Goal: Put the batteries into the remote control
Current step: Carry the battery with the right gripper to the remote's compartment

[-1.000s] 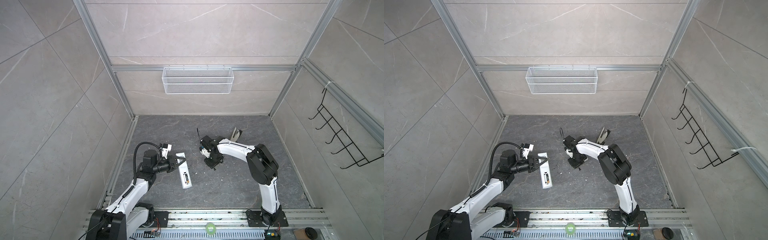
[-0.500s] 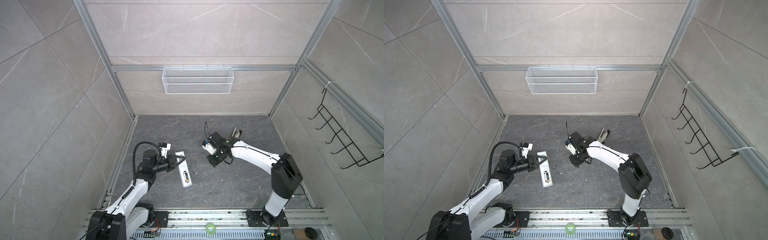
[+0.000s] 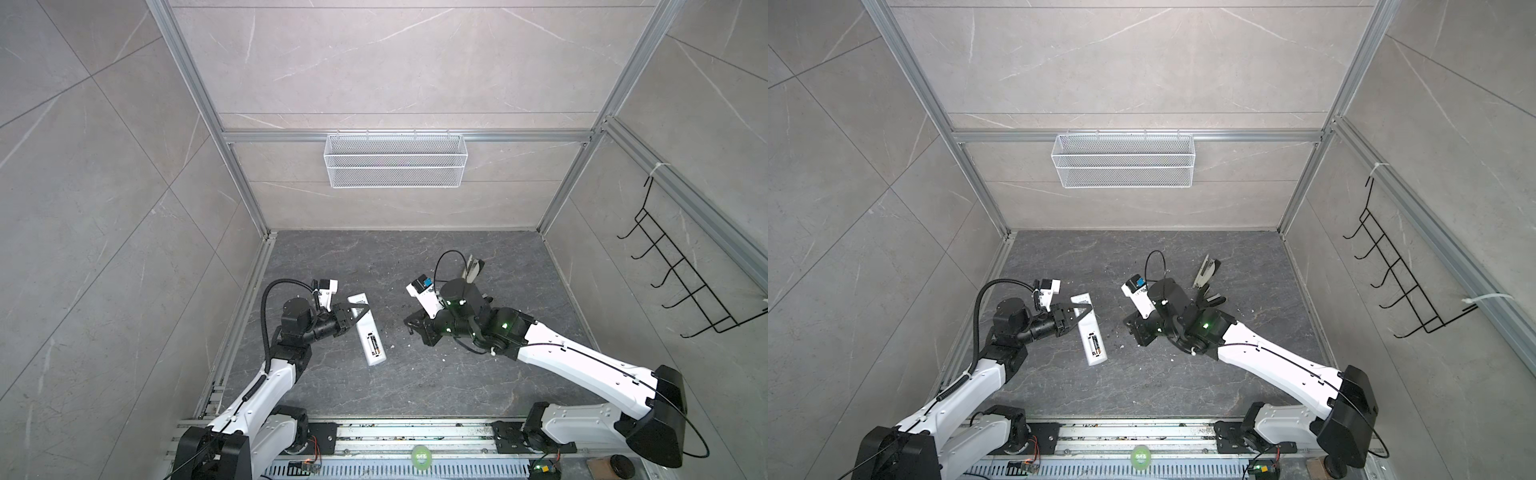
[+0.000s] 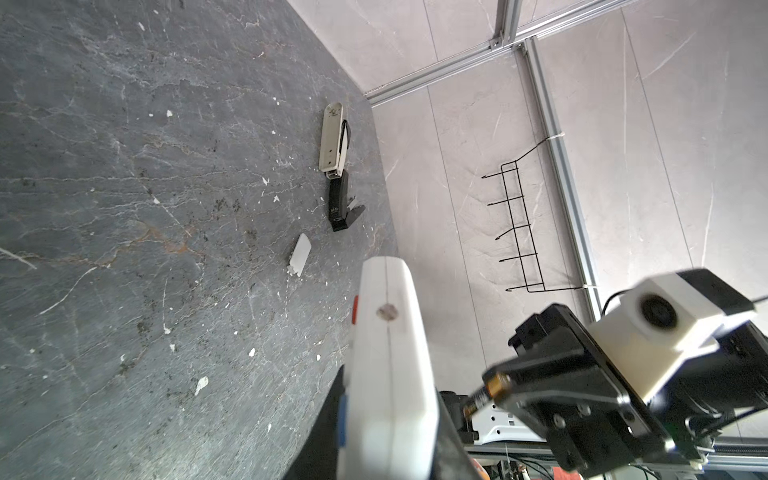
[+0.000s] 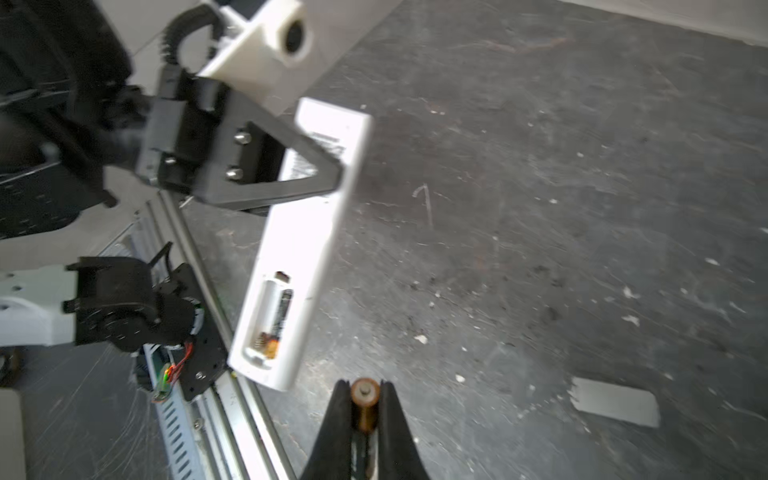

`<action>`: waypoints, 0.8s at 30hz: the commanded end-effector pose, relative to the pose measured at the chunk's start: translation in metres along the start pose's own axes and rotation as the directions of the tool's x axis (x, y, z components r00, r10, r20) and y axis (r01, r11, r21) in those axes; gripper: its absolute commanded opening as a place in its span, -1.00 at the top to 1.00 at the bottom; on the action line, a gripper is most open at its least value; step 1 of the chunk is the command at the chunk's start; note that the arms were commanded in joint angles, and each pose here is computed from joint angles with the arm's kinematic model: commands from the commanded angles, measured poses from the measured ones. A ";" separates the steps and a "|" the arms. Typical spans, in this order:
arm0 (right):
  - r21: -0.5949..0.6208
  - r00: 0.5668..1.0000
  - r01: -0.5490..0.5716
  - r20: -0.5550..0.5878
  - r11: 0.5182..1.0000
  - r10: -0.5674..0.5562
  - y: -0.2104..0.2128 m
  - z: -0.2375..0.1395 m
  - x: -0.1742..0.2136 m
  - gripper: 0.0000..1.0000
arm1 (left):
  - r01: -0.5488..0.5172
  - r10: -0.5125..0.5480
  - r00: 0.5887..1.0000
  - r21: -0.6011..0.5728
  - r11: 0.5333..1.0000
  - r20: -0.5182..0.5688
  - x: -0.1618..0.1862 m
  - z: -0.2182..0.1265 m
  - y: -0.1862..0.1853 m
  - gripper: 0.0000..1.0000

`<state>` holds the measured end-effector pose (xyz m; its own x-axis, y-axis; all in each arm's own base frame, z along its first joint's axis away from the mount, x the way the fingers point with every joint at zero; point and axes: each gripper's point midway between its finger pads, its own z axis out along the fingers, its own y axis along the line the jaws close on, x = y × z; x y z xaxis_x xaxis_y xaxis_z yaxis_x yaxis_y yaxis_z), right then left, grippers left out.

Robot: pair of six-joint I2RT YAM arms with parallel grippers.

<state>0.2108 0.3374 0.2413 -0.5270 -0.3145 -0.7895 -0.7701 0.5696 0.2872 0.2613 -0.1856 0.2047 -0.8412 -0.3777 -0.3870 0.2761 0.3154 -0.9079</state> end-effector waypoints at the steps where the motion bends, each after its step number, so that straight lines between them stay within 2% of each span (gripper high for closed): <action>1: -0.063 0.988 -0.001 0.151 0.998 0.011 0.027 0.002 -0.028 1.00 | -0.076 0.073 0.996 0.066 0.995 0.051 -0.014 -0.004 -0.026 1.00; 5: -0.118 0.979 0.005 0.203 0.993 0.019 0.047 0.009 -0.035 1.00 | -0.082 0.078 0.996 0.076 0.994 0.050 -0.013 -0.005 -0.029 1.00; 9: -0.115 0.977 0.017 0.211 0.993 0.008 0.055 0.018 -0.036 1.00 | -0.084 0.080 0.996 0.083 0.993 0.051 -0.013 -0.005 -0.030 1.00; 24: -0.079 0.974 0.009 0.225 0.997 0.009 0.054 0.046 -0.023 1.00 | -0.090 0.085 0.995 0.111 0.990 0.053 -0.012 -0.007 -0.036 1.00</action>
<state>0.1959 0.4040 0.2498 -0.4355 -0.1638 -0.8851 -0.8092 0.5019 0.3053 0.2625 -0.1860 0.2229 -0.8185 -0.3971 -0.4153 0.3226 0.2805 -0.9040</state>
